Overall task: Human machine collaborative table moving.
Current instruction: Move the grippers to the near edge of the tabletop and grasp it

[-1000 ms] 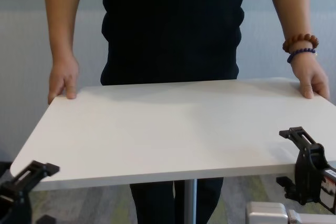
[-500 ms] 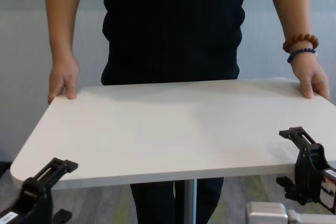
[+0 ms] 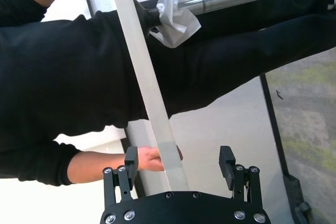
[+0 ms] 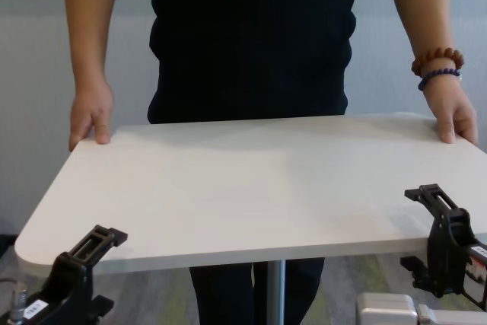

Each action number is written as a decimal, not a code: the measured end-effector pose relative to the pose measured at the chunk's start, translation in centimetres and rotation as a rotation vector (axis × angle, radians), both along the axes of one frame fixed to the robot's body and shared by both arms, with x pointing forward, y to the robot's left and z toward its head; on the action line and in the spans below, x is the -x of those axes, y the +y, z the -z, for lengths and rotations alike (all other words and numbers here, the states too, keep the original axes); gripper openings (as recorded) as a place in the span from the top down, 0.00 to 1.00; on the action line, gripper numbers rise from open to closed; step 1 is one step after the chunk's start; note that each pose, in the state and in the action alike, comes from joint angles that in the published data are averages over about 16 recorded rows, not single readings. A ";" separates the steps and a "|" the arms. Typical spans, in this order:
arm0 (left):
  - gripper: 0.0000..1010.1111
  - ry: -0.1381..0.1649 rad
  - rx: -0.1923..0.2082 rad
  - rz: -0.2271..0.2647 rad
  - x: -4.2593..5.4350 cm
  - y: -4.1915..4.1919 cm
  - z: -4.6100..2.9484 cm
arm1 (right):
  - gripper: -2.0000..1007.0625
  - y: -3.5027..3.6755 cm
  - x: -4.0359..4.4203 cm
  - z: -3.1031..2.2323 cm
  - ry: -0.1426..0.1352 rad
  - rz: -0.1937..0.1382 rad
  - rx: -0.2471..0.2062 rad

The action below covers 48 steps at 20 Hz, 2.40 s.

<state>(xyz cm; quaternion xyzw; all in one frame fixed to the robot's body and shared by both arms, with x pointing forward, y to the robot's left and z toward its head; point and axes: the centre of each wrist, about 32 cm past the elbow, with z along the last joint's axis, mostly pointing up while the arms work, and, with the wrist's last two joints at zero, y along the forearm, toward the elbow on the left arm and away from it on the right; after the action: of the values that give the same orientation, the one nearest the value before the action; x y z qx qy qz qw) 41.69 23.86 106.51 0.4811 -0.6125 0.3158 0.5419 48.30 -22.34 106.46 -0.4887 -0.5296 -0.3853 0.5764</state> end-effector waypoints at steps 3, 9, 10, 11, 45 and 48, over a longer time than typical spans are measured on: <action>0.01 -0.004 -0.011 -0.002 -0.27 -0.32 0.06 | 0.00 0.00 0.00 0.00 0.000 0.000 0.000; 0.01 -0.004 -0.020 -0.002 -0.75 -0.85 0.11 | 0.00 0.00 0.00 0.00 0.000 0.000 0.000; 0.01 -0.004 -0.021 -0.002 -0.84 -0.92 0.12 | 0.00 0.00 0.00 0.00 0.000 0.000 0.000; 0.01 -0.004 -0.021 -0.002 -0.92 -0.97 0.13 | 0.00 0.00 0.00 0.00 0.000 0.000 0.000; 0.03 -0.007 0.001 -0.021 -2.05 -1.46 0.72 | 0.01 0.00 0.00 0.00 0.000 0.000 0.000; 0.07 -0.007 0.000 -0.020 -2.05 -1.45 0.71 | 0.02 0.00 0.00 0.00 0.000 0.000 0.000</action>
<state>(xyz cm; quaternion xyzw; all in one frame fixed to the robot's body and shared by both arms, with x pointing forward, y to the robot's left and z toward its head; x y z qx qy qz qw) 43.74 22.41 105.80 0.4863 -0.6095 0.3228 0.5365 48.30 -22.34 106.46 -0.4887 -0.5296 -0.3853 0.5764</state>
